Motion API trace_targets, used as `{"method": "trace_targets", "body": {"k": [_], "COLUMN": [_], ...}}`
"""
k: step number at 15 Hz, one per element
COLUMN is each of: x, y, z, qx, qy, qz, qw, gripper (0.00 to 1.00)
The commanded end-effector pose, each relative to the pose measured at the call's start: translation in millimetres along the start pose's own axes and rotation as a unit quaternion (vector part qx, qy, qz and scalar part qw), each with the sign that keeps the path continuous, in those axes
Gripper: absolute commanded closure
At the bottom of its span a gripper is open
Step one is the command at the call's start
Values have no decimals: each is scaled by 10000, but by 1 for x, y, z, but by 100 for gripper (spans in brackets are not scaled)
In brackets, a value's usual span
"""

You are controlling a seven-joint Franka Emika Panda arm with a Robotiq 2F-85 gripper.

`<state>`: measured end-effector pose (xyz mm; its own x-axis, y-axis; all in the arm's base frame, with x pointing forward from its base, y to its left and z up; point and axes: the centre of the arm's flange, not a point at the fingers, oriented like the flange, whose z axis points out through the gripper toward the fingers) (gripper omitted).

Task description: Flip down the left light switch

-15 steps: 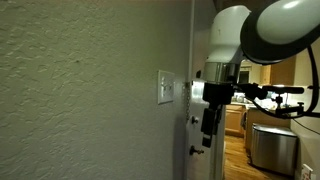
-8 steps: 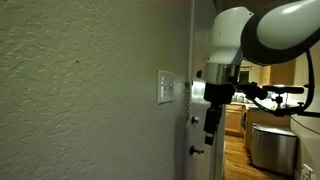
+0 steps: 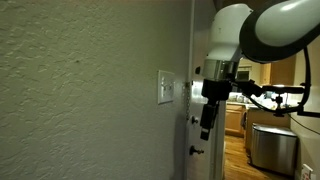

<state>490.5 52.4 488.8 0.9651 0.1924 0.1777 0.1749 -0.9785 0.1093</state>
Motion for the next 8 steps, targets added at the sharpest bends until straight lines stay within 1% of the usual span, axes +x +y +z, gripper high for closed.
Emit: {"method": "trace_targets", "body": {"k": [1,3,4,5,6,8], "x": [20,29,33,38,42,50], "y": [13,19,22,25,28,34], "z": [-13,-22,-25,-30,-33,-42], "qx": [-41,-65,-56,-49,-53,-66], "qy": [325,498,571,660,744,918], "qz": [31,58,91,136,161,247], "qw": [9995,9987,9983,9977,9971,9955], "gripper": [0,0,4,17,25,36]}}
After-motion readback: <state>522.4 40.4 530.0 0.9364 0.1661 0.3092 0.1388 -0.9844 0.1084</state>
